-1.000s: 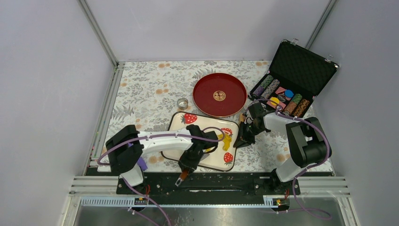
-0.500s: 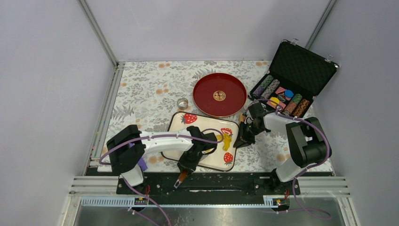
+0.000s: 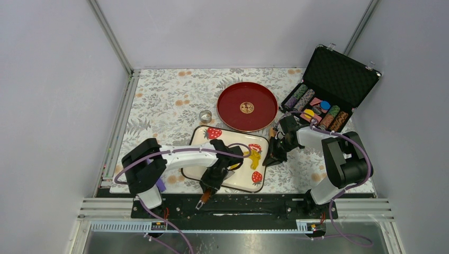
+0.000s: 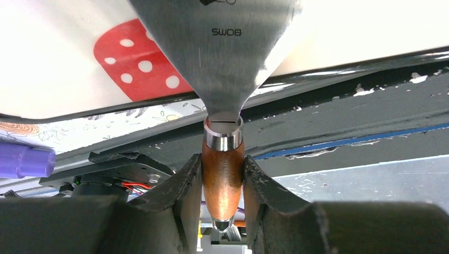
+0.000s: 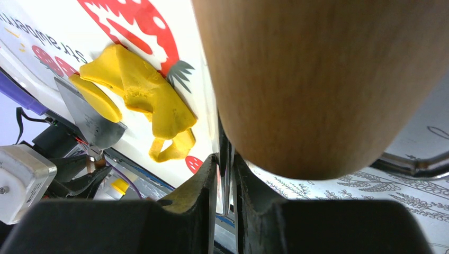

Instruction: Roll out the dumpling wrappers from the dough

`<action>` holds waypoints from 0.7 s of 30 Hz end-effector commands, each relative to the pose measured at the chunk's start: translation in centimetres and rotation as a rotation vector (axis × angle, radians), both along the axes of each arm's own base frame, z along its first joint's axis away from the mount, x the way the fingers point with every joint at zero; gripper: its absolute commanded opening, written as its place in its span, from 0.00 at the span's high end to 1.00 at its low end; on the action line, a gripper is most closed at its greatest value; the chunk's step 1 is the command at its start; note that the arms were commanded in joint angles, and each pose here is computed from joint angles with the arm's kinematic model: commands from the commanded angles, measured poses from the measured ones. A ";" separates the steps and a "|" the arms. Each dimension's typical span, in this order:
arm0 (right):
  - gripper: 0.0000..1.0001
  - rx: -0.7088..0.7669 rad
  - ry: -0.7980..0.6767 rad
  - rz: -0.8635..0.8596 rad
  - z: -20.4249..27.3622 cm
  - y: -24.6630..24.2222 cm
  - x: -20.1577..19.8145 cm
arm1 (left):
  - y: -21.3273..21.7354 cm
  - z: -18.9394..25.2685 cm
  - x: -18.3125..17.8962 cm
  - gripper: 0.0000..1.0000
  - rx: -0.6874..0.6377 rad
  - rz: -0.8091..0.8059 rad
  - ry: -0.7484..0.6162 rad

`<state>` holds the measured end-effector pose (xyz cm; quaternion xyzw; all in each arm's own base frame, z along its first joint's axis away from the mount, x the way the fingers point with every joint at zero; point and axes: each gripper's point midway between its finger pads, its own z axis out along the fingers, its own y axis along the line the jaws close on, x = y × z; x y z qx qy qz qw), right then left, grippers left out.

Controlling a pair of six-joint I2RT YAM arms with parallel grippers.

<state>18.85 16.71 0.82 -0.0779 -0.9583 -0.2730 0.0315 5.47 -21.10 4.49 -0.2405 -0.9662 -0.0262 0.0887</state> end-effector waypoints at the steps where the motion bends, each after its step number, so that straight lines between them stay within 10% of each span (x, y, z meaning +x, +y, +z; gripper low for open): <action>1: 1.00 -0.099 0.032 0.027 -1.7 -1.8 -1.5 | 0.2 -0.2 0.1 1.00 0.015 -0.017 0.029; 21: 1.00 -0.099 0.028 0.030 -1.6 -1.8 -1.4 | -3.7 0.0 2.2 1.00 -0.056 -0.048 0.029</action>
